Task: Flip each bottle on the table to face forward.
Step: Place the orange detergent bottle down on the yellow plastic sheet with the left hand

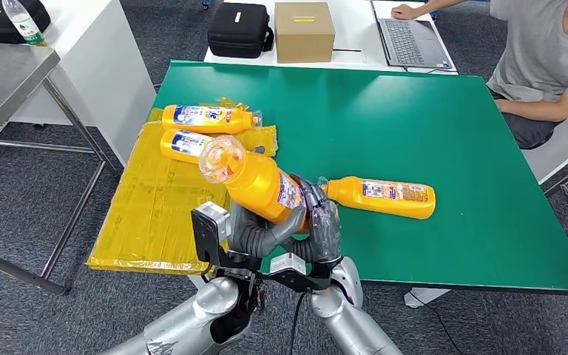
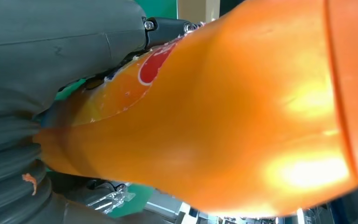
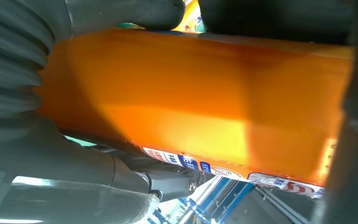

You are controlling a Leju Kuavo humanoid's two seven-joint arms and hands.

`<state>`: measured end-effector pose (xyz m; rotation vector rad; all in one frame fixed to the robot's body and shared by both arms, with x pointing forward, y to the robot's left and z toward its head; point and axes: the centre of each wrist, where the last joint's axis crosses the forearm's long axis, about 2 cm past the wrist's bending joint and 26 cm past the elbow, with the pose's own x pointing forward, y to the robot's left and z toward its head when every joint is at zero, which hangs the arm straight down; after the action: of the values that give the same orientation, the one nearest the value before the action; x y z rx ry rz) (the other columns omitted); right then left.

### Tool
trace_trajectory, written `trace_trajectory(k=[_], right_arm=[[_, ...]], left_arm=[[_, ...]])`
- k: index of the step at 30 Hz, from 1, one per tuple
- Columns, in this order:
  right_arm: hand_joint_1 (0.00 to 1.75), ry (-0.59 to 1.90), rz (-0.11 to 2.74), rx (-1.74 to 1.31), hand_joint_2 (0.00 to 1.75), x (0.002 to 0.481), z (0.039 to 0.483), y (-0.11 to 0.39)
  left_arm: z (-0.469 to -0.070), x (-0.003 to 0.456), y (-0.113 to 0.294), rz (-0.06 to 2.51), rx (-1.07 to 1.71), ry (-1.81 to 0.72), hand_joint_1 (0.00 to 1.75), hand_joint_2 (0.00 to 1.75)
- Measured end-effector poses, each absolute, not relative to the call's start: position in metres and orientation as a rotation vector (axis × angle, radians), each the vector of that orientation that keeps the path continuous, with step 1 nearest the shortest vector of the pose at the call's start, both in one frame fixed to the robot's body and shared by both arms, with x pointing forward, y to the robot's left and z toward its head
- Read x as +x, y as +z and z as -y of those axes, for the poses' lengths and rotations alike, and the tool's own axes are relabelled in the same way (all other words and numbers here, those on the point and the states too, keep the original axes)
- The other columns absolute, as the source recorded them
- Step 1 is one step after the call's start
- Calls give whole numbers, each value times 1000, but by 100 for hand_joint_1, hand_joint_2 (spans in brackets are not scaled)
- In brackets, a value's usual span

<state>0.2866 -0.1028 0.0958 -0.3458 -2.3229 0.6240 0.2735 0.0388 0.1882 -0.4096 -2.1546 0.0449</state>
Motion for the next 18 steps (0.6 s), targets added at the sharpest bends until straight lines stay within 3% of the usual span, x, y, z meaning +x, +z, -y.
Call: trace_trajectory(k=[1,13,14,18], right_arm=[[175,630,2325,-341,175,287,103,96],[175,739,2351,-304,175,291,105,96],[168,752,2355,-303,175,291,106,96],[17,780,2362,-293,175,293,106,96]], left_arm=[[-39,274,188,2156,-407,43,172,175],[-45,280,183,2158,-414,11,175,175],[-46,281,182,2165,-412,6,175,175],[-48,282,181,2197,-396,-11,175,175]])
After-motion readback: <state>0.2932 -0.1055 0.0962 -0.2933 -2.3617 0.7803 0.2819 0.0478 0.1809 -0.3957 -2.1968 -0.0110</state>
